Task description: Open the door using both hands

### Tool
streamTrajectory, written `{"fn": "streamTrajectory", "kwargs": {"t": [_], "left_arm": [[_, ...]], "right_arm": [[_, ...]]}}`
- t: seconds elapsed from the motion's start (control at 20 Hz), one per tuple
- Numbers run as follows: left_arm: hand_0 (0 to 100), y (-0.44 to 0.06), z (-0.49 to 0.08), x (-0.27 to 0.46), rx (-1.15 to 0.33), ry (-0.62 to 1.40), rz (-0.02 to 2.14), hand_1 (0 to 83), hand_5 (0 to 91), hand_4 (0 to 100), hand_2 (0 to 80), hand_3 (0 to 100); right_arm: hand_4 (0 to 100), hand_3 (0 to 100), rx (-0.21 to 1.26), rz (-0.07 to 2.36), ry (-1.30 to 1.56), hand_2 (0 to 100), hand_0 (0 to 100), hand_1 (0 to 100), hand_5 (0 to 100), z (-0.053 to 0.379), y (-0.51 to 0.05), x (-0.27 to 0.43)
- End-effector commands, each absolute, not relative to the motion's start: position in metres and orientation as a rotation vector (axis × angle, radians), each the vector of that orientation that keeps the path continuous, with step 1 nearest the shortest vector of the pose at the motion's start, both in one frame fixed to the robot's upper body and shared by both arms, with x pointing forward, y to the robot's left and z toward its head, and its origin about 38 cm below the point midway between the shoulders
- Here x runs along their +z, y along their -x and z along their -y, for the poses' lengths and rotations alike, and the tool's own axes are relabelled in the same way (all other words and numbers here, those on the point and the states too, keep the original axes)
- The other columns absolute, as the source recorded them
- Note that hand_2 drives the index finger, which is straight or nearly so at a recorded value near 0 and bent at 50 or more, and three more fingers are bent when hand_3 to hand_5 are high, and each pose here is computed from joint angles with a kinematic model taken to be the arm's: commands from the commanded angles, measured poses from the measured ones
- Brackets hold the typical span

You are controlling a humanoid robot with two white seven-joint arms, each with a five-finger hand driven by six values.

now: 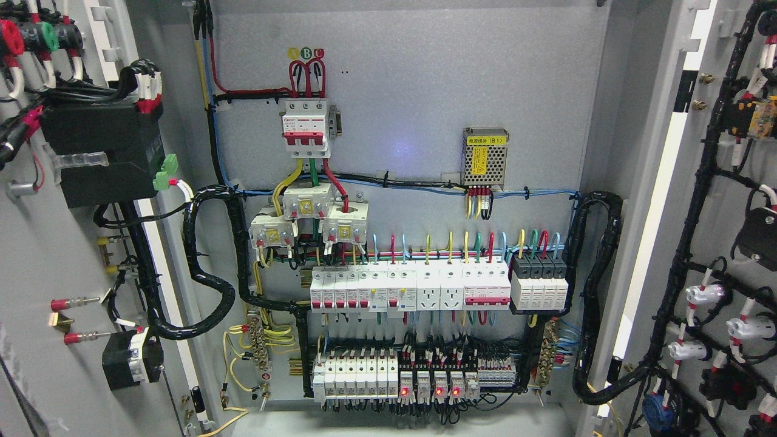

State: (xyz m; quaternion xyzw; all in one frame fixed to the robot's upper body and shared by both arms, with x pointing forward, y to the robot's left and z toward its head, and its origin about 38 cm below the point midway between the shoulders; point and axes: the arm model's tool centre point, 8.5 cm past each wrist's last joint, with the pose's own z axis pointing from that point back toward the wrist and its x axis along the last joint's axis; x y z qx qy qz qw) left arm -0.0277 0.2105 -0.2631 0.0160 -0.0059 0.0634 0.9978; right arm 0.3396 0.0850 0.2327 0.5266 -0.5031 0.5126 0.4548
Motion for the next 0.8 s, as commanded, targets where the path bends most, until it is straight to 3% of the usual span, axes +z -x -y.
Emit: {"fn": "streamTrajectory", "kwargs": {"t": [0.0, 0.4, 0.75], "left_arm": [[0, 0.029, -0.211, -0.263, 0.095, -0.030, 0.007, 0.0, 0.0, 0, 0.0, 0], [0, 0.029, -0.211, -0.263, 0.095, -0.030, 0.007, 0.0, 0.0, 0, 0.0, 0], [0, 0.029, -0.211, -0.263, 0.095, -0.030, 0.007, 0.0, 0.0, 0, 0.0, 0]], "right_arm": [[0, 0, 1.301, 1.200, -1.304, 0, 19, 0, 0, -0.095, -0.332, 0.225], [0, 0, 1.278, 1.234, -1.296, 0, 19, 0, 0, -0.088, -0.340, 0.233], [0, 0, 1.164, 1.320, -1.246, 0, 19, 0, 0, -0.046, -0.363, 0.235]]}}
